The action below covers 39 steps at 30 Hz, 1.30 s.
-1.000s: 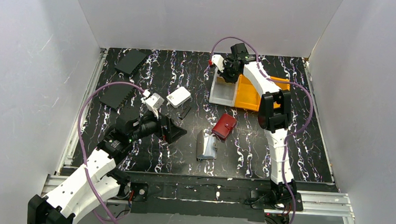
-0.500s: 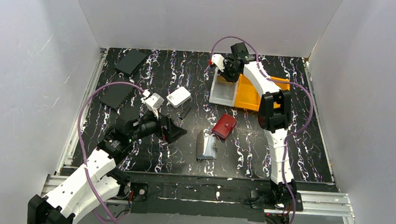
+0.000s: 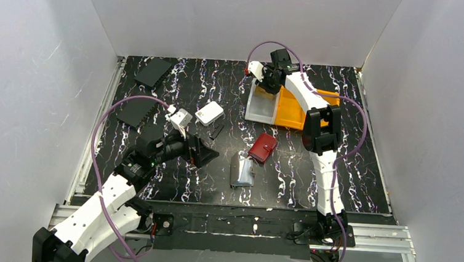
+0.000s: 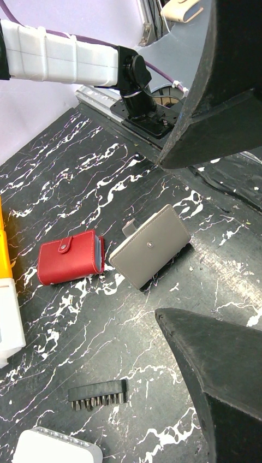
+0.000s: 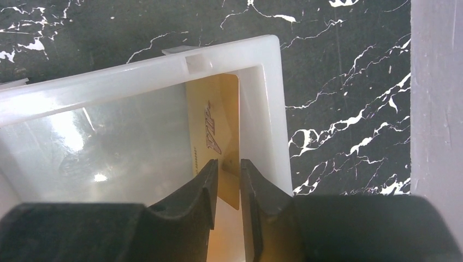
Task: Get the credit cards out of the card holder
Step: Place the credit card in the storage box.
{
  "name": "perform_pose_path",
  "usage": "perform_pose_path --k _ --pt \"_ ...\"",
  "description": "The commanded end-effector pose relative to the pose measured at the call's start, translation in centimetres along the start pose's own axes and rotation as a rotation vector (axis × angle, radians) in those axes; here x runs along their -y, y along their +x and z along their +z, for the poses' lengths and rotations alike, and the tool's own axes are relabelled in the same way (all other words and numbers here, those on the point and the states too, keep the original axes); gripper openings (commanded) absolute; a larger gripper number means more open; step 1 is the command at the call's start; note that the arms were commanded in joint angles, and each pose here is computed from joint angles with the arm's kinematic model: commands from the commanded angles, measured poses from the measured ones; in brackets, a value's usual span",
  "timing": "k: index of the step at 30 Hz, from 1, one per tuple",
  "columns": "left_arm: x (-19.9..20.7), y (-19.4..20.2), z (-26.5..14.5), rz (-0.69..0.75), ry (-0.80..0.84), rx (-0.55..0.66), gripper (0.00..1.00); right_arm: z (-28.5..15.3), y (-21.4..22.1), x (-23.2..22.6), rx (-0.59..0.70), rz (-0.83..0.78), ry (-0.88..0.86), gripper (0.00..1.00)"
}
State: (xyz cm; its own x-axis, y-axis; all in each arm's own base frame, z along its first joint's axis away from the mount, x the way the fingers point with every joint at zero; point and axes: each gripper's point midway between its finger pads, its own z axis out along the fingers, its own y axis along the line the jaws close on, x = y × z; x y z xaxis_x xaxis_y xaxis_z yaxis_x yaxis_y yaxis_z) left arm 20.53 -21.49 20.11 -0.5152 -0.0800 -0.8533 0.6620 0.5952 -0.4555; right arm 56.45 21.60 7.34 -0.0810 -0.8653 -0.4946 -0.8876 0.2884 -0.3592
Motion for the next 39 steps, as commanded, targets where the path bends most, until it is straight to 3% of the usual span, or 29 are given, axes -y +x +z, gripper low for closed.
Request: perform_pose_path --k 1,32,36,39 --pt "0.4 -1.1 -0.1 0.009 0.008 0.025 0.98 -1.7 -1.6 2.2 0.039 -0.001 0.081 0.31" --pt "0.6 -1.2 -0.3 -0.011 0.01 0.032 0.98 -5.5 -4.6 1.4 0.105 -0.01 0.092 0.32" --pt "0.2 -0.9 0.1 -0.074 -0.012 0.02 0.98 -6.3 -5.3 0.9 0.128 0.021 0.067 0.32" --pt "-1.0 -0.6 0.9 -0.25 -0.096 0.003 0.98 -9.6 -7.4 -0.3 0.201 0.099 0.009 0.32"
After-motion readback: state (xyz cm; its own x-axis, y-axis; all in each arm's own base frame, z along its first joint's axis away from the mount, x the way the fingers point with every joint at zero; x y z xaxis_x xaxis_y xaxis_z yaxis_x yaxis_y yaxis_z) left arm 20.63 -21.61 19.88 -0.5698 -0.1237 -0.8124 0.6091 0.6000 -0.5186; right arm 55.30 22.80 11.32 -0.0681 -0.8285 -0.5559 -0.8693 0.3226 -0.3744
